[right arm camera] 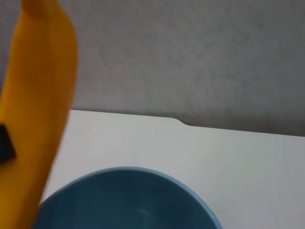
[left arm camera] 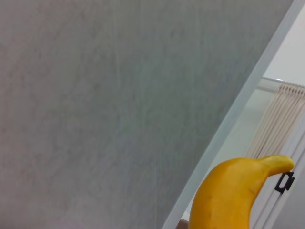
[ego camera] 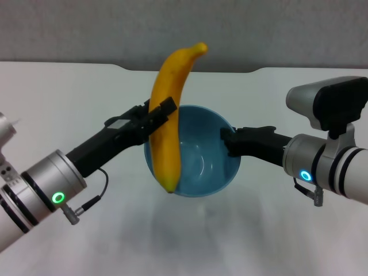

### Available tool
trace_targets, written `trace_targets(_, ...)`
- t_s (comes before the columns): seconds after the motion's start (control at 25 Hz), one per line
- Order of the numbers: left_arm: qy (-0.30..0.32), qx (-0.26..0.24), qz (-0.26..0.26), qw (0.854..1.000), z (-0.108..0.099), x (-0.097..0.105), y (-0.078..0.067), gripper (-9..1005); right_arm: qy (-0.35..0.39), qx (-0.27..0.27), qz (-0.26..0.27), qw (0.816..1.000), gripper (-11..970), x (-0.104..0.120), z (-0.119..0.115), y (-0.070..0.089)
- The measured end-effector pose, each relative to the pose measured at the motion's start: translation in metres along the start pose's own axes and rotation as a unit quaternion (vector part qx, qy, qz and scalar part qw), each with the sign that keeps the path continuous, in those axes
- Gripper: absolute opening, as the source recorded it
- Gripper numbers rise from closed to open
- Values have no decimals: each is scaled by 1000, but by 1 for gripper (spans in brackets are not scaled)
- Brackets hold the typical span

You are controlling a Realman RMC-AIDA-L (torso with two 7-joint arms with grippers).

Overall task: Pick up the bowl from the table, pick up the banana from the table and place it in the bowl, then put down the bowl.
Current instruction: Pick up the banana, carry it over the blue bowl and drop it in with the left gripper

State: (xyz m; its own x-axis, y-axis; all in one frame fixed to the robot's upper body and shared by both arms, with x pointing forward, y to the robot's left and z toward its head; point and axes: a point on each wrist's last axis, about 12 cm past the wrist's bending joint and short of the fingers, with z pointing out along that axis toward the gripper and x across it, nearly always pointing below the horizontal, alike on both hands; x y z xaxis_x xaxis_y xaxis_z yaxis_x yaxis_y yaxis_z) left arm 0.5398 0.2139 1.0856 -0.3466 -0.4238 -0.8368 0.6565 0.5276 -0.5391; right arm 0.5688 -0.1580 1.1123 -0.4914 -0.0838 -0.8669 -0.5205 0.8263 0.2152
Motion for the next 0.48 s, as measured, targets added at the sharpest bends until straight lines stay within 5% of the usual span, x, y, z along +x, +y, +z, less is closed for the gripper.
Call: trace_targets(0.48,-31,-2,1,1000,9,-1,-3,526,5,-19,-5,1000,103,-1,4,11)
